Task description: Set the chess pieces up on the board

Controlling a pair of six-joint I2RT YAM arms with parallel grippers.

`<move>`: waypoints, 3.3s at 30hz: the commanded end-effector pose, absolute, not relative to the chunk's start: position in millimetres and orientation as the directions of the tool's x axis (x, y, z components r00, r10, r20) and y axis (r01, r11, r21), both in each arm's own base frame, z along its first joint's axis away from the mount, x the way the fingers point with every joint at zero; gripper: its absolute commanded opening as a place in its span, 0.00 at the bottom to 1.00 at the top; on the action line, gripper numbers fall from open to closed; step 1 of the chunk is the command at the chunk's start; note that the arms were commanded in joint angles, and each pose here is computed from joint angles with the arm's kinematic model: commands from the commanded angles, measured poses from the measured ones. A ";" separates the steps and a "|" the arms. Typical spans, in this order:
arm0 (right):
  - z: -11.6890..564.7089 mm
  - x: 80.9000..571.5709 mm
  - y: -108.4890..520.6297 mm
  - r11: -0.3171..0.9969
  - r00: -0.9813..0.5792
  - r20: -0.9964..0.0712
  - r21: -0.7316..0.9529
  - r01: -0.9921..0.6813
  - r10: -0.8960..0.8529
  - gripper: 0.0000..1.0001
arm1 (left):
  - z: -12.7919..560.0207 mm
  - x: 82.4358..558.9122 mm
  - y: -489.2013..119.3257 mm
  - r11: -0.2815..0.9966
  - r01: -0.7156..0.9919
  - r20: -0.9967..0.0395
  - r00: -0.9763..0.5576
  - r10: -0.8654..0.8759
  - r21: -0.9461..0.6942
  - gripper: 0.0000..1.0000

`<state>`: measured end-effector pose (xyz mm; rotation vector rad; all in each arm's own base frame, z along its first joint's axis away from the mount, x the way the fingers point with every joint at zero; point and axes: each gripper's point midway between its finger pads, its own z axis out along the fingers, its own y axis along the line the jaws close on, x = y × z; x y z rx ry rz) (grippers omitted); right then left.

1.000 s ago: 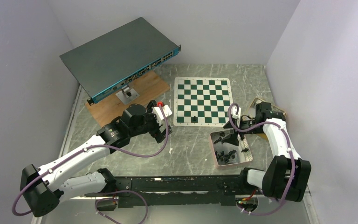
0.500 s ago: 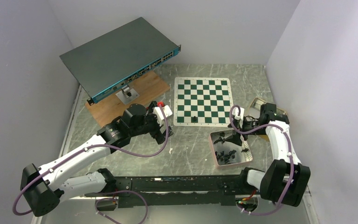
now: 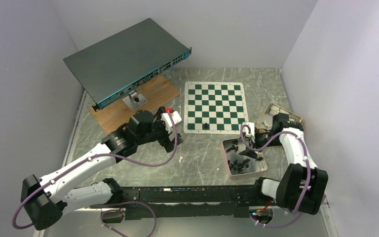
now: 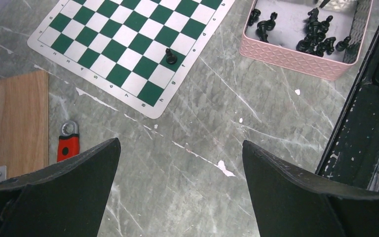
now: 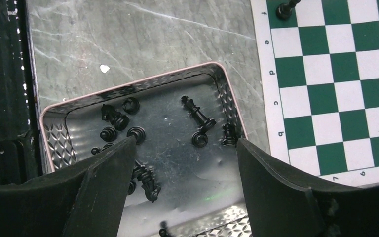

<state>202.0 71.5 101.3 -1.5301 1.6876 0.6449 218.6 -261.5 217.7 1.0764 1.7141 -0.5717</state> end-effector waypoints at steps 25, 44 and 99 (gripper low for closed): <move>113.5 209.3 81.6 0.149 0.069 -0.838 -0.177 -0.973 -0.541 0.76 | 454.7 210.9 -299.5 0.461 0.651 -0.790 -0.566 -0.235 -0.603 0.99; 111.5 210.1 81.5 0.171 0.024 -0.847 -0.136 -0.976 -0.531 0.76 | 484.7 210.3 -289.4 0.439 0.661 -0.793 -0.534 -0.294 -0.608 0.99; 34.2 230.7 67.7 0.028 0.022 -0.646 -0.067 -0.997 -0.763 0.34 | 305.4 187.5 -279.1 0.347 0.932 -0.989 0.058 0.133 0.102 1.00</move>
